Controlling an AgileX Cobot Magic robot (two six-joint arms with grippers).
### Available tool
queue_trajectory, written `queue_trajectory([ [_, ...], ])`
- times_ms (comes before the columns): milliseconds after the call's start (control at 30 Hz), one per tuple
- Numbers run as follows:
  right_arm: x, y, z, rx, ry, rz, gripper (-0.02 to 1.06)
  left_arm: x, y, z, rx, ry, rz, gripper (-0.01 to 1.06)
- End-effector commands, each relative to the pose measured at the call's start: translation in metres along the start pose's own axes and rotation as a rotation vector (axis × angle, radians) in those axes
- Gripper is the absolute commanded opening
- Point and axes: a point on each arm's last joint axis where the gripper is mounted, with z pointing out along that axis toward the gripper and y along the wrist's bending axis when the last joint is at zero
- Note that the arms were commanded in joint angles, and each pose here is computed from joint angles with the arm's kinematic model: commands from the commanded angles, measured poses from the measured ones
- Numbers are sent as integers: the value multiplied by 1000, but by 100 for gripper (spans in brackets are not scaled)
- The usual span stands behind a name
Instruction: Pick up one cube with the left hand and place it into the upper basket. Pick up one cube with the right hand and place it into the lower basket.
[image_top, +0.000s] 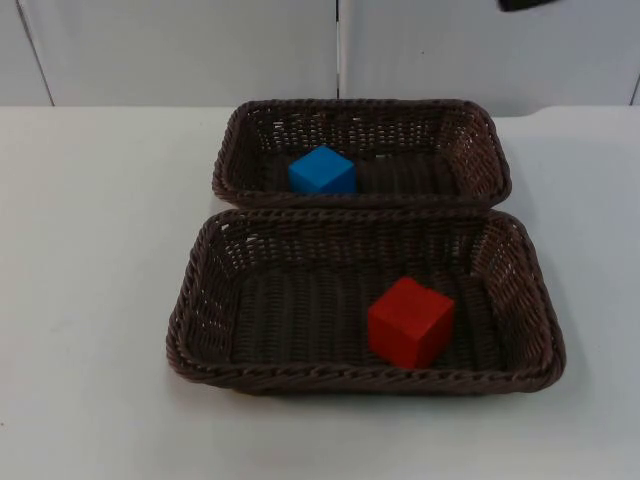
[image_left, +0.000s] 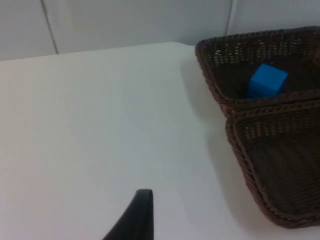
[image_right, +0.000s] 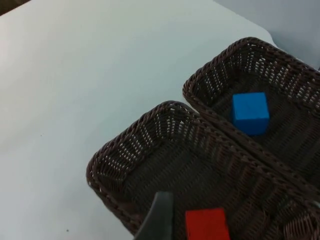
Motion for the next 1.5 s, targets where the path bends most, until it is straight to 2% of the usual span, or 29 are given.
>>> queue_trajectory([
  [0, 5, 1, -10, 0, -27, -3, 78, 0, -4, -1, 37, -8, 10, 101],
  [300, 38, 6, -58, 3, -110, -4, 78, -5, -9, -31, 39, -144, 54, 101],
  [400, 58, 8, -81, 5, -168, 15, 78, -2, -12, -47, 41, -186, 65, 101],
  [567, 81, 11, -107, 7, -237, 16, 78, 10, -13, -58, 36, -174, 65, 101],
  [700, 95, 13, -127, 5, -281, 26, 78, 16, -11, -66, -6, -192, 24, 101],
  [833, 109, 15, -145, 0, -298, 36, 78, 26, -9, -72, -41, -167, 8, 101],
  [967, 126, 17, -165, -5, -310, 29, 78, 33, -3, -71, -107, -94, -10, 101],
  [1200, 145, 19, -184, -4, -337, 33, 78, 46, -2, -60, -104, -7, -18, 101],
  [1467, 168, 20, -201, 18, -346, 24, 78, 50, 0, -57, -113, 23, -20, 101],
])
